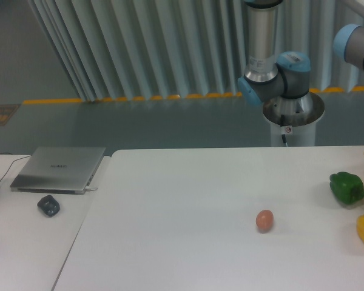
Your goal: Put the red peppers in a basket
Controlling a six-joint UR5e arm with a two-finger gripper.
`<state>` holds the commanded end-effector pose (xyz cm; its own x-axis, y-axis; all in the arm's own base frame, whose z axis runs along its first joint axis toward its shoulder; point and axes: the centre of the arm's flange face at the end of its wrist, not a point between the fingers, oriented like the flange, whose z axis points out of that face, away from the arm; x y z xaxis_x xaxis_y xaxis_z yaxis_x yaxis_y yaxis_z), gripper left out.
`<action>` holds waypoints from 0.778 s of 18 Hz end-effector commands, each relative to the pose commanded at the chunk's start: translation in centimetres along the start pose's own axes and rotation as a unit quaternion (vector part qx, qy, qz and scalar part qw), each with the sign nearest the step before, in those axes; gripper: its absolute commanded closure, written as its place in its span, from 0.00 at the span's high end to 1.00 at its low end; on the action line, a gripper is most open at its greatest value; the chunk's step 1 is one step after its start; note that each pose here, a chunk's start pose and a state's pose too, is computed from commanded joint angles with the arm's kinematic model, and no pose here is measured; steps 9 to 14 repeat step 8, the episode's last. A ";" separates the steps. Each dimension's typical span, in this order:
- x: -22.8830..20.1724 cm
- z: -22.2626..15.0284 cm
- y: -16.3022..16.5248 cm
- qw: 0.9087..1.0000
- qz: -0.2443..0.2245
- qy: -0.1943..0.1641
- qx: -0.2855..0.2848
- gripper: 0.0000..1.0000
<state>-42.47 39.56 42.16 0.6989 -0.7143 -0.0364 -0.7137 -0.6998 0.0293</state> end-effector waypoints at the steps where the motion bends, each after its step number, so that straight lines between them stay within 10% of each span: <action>1: -0.2 0.1 0.0 1.000 0.000 0.001 -0.001 1.00; 14: -0.6 1.1 -0.5 1.000 0.004 0.007 0.004 1.00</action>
